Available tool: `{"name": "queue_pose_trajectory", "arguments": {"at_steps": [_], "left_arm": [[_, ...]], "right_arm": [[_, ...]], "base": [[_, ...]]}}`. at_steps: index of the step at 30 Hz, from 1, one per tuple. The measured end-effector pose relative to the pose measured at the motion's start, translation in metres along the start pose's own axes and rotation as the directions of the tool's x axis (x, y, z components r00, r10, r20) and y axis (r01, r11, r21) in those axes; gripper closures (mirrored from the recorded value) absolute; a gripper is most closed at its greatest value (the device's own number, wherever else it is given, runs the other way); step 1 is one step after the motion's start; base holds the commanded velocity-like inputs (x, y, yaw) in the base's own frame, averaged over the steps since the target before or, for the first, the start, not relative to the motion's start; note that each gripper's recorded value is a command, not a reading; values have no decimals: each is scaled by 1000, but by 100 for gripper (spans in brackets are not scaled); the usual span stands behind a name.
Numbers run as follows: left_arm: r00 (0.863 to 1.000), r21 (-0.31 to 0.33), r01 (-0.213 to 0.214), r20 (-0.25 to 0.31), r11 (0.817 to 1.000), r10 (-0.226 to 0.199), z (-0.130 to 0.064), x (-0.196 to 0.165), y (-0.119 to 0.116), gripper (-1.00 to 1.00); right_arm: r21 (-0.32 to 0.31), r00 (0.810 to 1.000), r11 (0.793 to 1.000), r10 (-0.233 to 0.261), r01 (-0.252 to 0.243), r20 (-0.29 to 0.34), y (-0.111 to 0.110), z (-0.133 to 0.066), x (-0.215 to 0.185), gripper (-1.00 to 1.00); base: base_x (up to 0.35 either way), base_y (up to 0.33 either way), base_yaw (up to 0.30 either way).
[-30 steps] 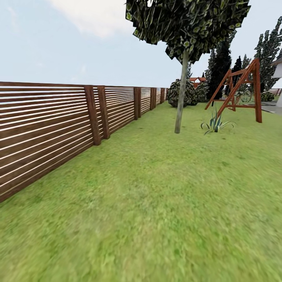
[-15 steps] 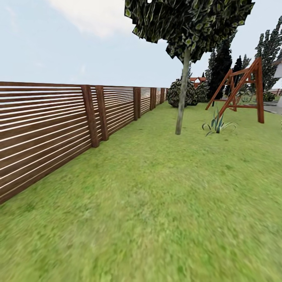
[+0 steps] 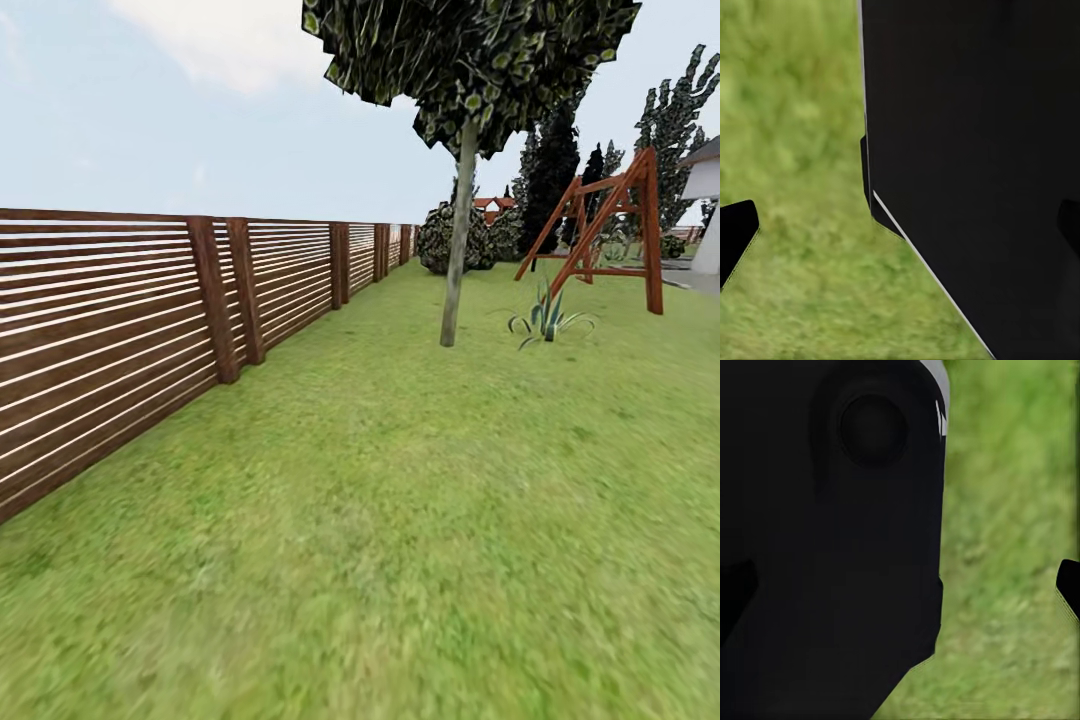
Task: Take the three Easter eggs out of the wicker basket on the lawn in the garden, then place them on the lawn next to a single tree (choose any tree) so that all three eggs are next to the same tree and none are left in the basket.
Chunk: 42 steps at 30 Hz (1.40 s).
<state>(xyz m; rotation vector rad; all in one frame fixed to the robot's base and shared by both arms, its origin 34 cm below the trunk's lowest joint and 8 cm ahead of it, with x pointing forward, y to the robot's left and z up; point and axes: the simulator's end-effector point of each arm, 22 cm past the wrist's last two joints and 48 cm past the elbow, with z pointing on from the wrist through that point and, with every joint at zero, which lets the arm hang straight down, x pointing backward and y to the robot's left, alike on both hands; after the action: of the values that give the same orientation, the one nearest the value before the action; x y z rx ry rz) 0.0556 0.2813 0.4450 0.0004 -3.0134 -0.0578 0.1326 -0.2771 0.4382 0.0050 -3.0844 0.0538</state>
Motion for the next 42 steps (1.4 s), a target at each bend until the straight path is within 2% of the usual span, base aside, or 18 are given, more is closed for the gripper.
{"name": "queue_pose_trajectory", "arguments": {"at_steps": [42], "left_arm": [[1000, 0, 0, 0, 1000, 0, 0, 0, 0, -100]], "right_arm": [[0, 1000, 1000, -1, 1, 0, 0, 0, 0, -100]], "base": [[333, 0, 0]]}}
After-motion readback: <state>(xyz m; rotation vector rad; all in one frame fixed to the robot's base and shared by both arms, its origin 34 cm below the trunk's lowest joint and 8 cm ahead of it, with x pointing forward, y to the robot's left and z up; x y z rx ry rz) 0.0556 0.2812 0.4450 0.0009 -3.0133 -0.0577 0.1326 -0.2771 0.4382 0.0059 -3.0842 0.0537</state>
